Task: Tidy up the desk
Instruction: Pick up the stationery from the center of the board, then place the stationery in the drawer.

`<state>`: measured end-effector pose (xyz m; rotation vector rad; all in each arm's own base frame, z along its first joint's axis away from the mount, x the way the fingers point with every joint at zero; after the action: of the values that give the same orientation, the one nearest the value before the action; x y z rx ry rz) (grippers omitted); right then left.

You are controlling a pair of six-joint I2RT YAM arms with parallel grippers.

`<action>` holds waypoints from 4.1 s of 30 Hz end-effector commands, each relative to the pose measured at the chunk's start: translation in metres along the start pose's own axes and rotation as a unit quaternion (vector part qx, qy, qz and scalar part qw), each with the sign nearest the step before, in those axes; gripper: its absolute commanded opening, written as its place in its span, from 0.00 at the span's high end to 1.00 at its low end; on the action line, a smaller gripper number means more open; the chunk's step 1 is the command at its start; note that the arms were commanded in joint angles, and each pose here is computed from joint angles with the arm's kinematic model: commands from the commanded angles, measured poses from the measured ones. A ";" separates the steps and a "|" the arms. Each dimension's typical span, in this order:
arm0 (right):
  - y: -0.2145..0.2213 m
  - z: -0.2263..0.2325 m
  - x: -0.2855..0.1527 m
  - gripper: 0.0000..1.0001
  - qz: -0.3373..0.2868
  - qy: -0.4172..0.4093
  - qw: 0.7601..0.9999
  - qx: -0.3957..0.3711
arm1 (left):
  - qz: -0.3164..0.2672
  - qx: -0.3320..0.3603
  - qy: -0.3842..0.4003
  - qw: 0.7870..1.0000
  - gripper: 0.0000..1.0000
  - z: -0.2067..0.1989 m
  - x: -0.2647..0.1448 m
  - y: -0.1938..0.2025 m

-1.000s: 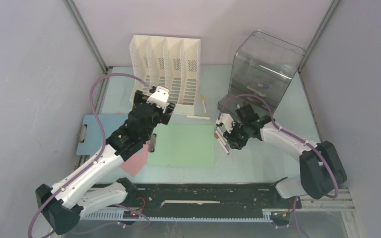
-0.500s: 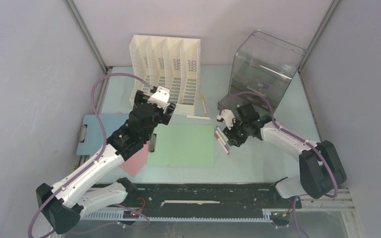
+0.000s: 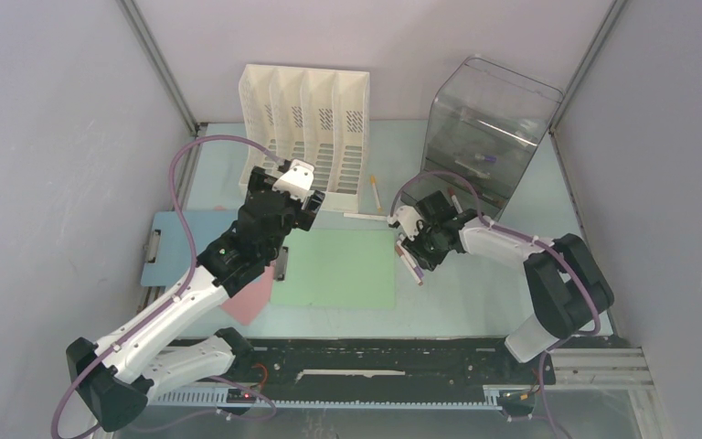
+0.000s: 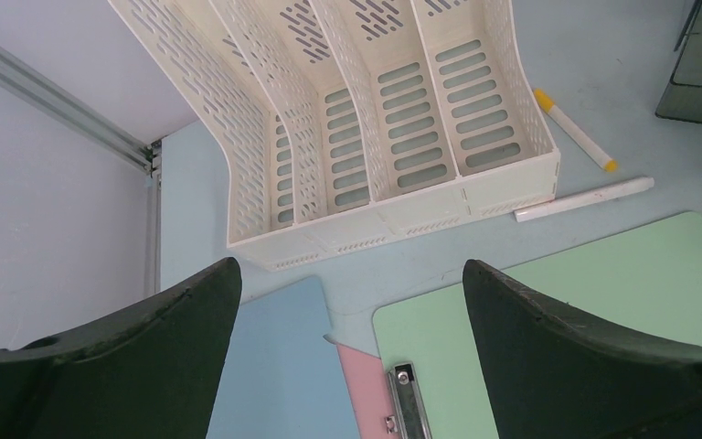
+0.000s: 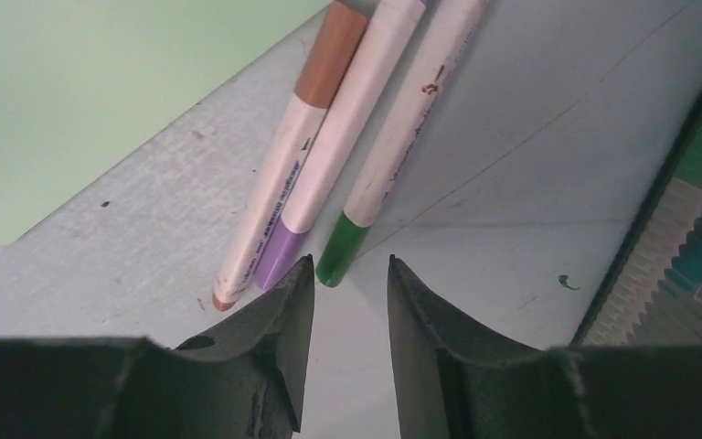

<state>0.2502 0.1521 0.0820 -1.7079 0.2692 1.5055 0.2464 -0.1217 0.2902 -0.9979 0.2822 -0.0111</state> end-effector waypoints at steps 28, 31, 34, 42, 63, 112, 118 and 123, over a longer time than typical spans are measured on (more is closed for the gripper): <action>-0.006 -0.015 0.020 0.67 0.023 0.035 0.998 0.036 | -0.007 0.013 -0.002 1.000 0.00 0.001 -0.003 -0.003; -0.003 -0.017 0.022 0.72 0.033 0.040 0.998 0.035 | -0.007 0.013 -0.001 1.000 0.00 0.000 -0.003 -0.003; 0.000 -0.018 0.024 0.77 0.042 0.045 0.998 0.034 | -0.006 0.015 -0.001 1.000 0.00 -0.001 -0.002 -0.003; 0.000 -0.019 0.022 0.89 0.042 0.049 0.997 0.034 | -0.007 0.017 0.001 1.000 0.00 -0.002 -0.003 -0.003; -0.027 -0.014 -0.040 0.99 -0.076 -0.004 0.995 0.064 | -0.008 0.020 0.004 1.000 0.00 -0.004 -0.004 -0.004; -0.035 0.021 -0.173 1.00 -0.312 -0.182 0.931 0.049 | -0.177 -0.495 0.482 0.701 0.22 -0.190 0.023 -0.116; -0.036 0.020 -0.173 1.00 -0.311 -0.181 0.932 0.050 | -0.165 -0.516 0.490 0.683 0.64 -0.201 0.032 -0.113; -0.034 0.020 -0.172 0.98 -0.309 -0.182 0.933 0.040 | -0.163 -0.524 0.491 0.677 0.99 -0.203 0.035 -0.114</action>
<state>0.2171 0.1288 0.2481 -1.2426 -0.3344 1.2656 0.2409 -0.3521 0.2469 -2.1029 1.2373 -0.7203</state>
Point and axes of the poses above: each gripper's point midway between its finger pads, its own x axis out along the fingers, its own z axis along the line the jaws close on, y = z × x, the point moved 6 cm from there along -x, back along the fingers, and after that the axes turned 10 degrees about x, right-handed, at the moved point
